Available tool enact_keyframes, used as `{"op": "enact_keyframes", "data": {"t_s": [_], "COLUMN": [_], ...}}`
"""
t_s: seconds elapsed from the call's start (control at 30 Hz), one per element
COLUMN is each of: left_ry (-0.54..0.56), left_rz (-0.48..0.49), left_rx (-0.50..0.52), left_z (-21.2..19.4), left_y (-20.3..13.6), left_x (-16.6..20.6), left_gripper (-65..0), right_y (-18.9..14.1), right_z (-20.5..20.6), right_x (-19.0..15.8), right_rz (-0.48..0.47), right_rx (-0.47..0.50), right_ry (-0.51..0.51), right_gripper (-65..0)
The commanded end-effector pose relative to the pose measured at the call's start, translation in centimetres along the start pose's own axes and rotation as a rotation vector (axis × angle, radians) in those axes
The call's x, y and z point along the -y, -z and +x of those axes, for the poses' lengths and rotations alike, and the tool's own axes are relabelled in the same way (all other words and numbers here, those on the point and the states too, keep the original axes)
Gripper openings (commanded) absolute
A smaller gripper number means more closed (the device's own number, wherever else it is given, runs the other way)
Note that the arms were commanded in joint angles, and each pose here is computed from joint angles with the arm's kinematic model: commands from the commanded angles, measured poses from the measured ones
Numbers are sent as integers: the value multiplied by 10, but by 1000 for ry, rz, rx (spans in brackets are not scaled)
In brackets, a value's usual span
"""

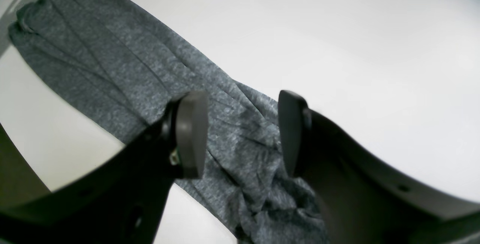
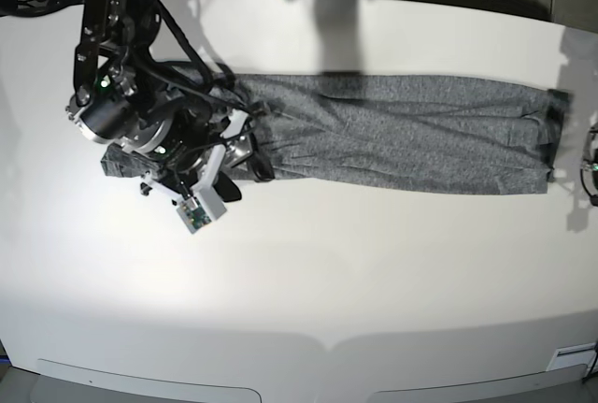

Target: Fold the T-shirt properly

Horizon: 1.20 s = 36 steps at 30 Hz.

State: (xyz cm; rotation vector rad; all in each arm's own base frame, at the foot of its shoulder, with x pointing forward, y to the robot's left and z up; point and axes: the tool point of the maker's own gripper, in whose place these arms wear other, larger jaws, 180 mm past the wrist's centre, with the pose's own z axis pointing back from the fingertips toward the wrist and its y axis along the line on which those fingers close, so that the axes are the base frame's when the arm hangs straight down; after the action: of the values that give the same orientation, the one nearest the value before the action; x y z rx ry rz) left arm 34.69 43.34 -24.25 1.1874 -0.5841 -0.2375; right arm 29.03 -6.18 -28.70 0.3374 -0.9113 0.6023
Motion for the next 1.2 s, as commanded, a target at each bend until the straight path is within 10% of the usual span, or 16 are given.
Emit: {"op": "enact_keyframes", "data": {"t_s": [0.0, 0.47, 0.73, 0.9, 1.17], "left_ry": [-14, -540, -582, -558, -683], "left_rz": [29, -483, -957, -1069, -1156], "left_rx": [30, -23, 65, 165, 7], "left_z": [9, -38, -27, -9, -44], "left_y": [6, 61, 23, 2, 0], "left_x": [-27, -37, 25, 62, 131], "left_gripper": [-200, -199, -199, -200, -199], "right_y": [-3, -3, -3, -6, -54], "right_z": [15, 9, 14, -6, 3], "right_x": [1, 0, -2, -11, -23], "right_rz": [-2, 0, 5, 23, -21], "right_rx": [52, 18, 58, 18, 94], "right_ry": [-18, -17, -18, 11, 11], "right_gripper": [-345, -345, -345, -345, -345]}}
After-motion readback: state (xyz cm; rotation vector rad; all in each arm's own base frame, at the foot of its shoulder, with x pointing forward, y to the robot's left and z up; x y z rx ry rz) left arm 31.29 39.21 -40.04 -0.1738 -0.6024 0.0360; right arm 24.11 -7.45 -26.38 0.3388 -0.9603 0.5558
